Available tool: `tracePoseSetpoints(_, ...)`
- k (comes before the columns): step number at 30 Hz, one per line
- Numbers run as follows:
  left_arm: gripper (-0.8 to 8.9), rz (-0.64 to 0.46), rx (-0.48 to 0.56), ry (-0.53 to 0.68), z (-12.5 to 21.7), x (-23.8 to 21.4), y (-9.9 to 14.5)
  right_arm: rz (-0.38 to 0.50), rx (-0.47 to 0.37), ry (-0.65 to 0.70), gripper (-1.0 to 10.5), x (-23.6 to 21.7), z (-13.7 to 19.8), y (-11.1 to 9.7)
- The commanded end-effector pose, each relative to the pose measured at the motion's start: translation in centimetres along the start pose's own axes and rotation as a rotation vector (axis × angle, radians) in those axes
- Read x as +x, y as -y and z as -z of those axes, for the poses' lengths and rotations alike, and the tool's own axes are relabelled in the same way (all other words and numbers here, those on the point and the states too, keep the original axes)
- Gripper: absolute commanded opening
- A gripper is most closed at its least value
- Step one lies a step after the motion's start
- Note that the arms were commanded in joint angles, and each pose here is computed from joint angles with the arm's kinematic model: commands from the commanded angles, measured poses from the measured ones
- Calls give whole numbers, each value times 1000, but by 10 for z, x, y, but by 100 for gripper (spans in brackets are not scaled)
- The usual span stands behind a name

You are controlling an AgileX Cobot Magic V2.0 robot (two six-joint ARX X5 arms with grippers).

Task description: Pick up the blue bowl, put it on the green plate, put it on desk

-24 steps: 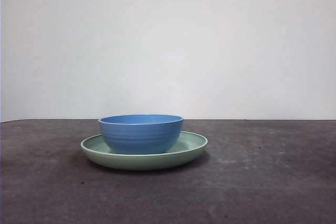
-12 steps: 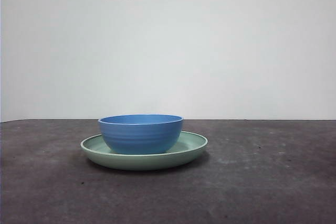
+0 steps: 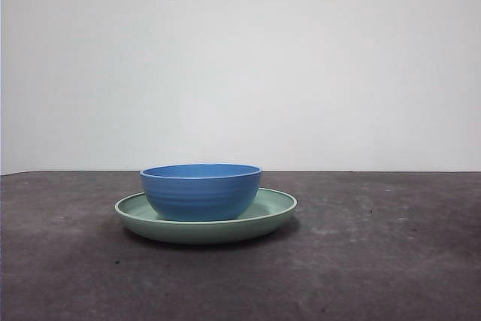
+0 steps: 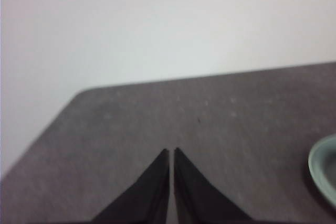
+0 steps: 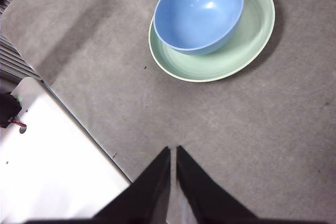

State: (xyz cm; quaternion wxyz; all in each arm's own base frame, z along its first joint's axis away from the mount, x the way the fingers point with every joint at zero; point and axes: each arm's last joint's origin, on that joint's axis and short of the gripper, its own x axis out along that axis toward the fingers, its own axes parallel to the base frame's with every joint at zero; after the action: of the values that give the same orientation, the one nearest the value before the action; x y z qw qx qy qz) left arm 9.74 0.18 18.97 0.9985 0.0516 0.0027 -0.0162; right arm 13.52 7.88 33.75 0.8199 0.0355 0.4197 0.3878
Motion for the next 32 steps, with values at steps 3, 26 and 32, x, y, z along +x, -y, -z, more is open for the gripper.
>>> tracePoseSetpoints(3,15,-5,-44,-14,15,1,1,-7,-28,15,12,-2,-4,-3)
tracePoseSetpoints(26,15,9,-105,-170,40,-2,5,-8,-29,17,13,-2,-4,-3)
tracePoseSetpoints(32,15,9,-105,-170,40,-2,5,-7,-29,17,13,-2,-4,-3)
